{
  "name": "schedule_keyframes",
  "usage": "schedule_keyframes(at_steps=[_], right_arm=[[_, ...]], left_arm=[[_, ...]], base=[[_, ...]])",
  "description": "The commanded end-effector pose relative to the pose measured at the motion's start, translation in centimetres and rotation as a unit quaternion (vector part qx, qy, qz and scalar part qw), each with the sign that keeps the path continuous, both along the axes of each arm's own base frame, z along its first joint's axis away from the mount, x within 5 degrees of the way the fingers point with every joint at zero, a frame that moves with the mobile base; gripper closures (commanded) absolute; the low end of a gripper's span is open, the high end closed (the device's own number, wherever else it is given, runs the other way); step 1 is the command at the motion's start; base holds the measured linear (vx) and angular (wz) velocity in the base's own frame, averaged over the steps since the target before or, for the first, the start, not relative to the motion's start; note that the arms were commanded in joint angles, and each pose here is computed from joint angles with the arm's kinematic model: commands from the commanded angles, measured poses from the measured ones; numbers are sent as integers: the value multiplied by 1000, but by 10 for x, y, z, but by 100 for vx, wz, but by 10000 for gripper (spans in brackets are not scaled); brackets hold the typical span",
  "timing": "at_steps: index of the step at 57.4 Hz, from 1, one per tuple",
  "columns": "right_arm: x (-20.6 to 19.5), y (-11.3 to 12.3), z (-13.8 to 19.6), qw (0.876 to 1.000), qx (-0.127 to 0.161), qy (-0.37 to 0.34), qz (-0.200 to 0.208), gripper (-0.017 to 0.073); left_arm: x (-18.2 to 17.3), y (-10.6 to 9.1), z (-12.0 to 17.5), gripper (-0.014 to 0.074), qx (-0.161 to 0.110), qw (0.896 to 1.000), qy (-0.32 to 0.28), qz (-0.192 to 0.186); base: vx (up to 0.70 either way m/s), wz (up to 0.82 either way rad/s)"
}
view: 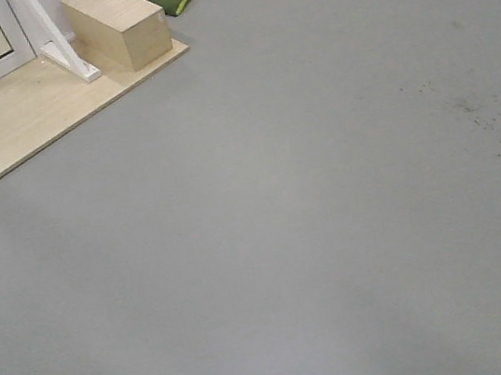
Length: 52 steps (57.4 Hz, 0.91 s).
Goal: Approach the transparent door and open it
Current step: 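Drive up to the white-framed glass door on the wooden platform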
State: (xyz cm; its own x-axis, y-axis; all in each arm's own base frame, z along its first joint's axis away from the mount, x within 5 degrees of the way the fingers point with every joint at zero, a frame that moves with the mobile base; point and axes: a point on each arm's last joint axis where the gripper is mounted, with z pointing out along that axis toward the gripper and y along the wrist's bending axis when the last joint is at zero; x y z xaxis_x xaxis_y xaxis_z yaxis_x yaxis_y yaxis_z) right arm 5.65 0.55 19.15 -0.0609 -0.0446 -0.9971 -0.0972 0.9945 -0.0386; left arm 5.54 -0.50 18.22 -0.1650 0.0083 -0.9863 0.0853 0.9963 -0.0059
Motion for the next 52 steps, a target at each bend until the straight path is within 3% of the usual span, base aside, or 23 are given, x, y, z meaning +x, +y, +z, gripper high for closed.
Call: schedule_keyframes(at_steps=[1,52], right_arm=[[-1,0,7,999,-1,-48,-2,564],[-1,0,7,999,-1,-48,-2,564]], left_arm=[[0,0,5,591,-10,999,-41,1],[0,0,5,591,-10,999,-41,1]], base=[[52,37],[55,29]])
